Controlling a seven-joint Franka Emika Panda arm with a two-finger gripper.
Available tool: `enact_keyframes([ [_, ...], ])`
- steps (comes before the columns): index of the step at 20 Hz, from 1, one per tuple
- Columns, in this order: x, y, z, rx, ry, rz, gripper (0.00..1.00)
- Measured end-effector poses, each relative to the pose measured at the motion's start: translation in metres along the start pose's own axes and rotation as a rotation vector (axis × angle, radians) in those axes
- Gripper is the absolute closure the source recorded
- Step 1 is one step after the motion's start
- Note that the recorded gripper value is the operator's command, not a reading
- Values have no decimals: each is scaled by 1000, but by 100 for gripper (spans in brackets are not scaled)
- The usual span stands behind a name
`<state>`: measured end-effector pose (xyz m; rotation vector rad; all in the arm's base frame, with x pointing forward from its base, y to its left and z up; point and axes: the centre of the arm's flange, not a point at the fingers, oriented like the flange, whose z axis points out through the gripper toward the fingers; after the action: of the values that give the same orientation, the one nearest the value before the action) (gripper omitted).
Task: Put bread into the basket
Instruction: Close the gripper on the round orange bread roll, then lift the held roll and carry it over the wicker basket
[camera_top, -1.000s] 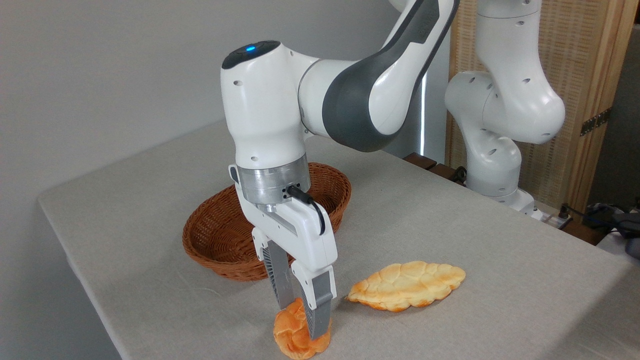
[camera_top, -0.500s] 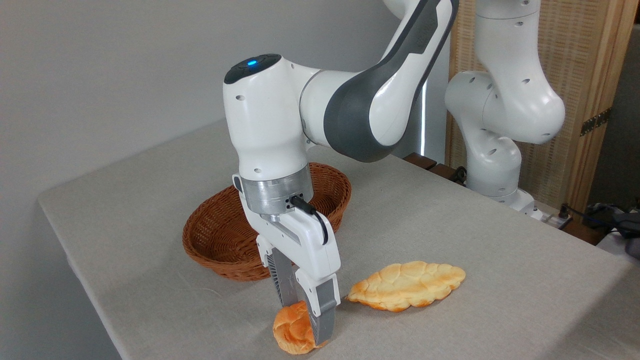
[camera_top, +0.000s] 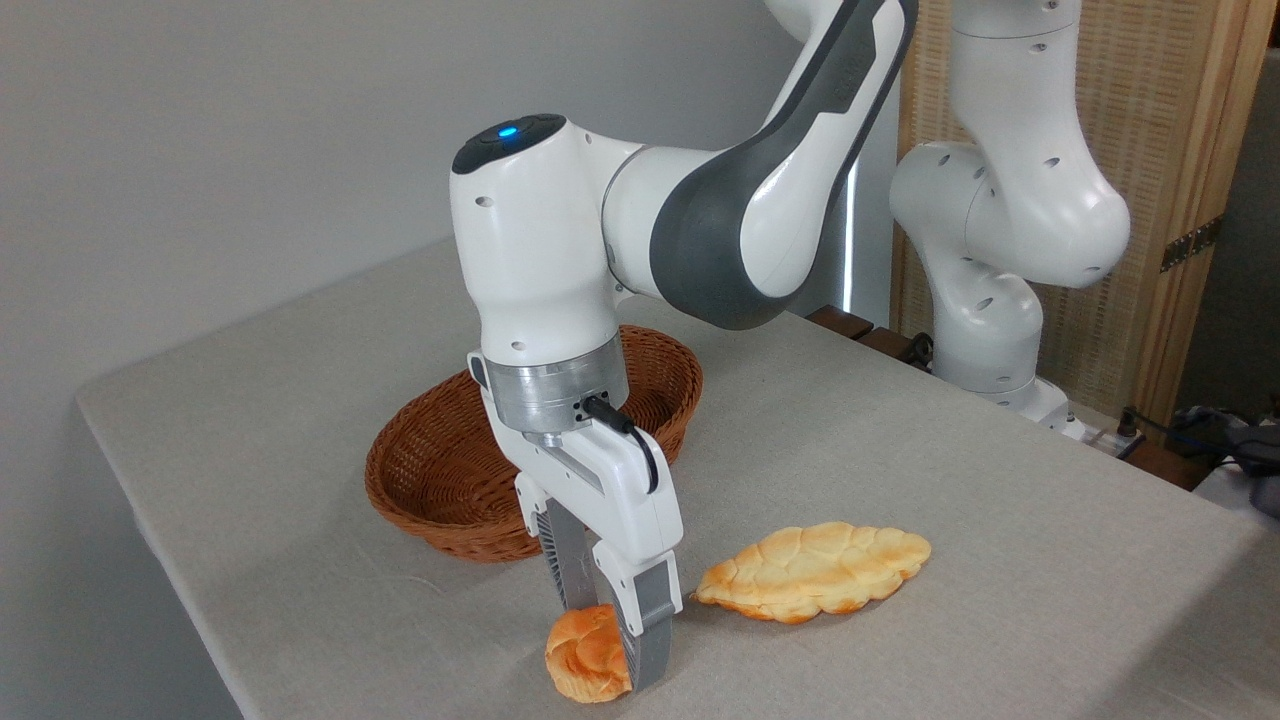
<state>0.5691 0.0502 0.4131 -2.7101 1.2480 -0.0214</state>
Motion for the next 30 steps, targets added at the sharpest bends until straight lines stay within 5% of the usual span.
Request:
enact_keyframes([
  [22,-5,-4,-5,8,5,-11,68],
  [30,-17,-24,-51,36,77,-79,64],
])
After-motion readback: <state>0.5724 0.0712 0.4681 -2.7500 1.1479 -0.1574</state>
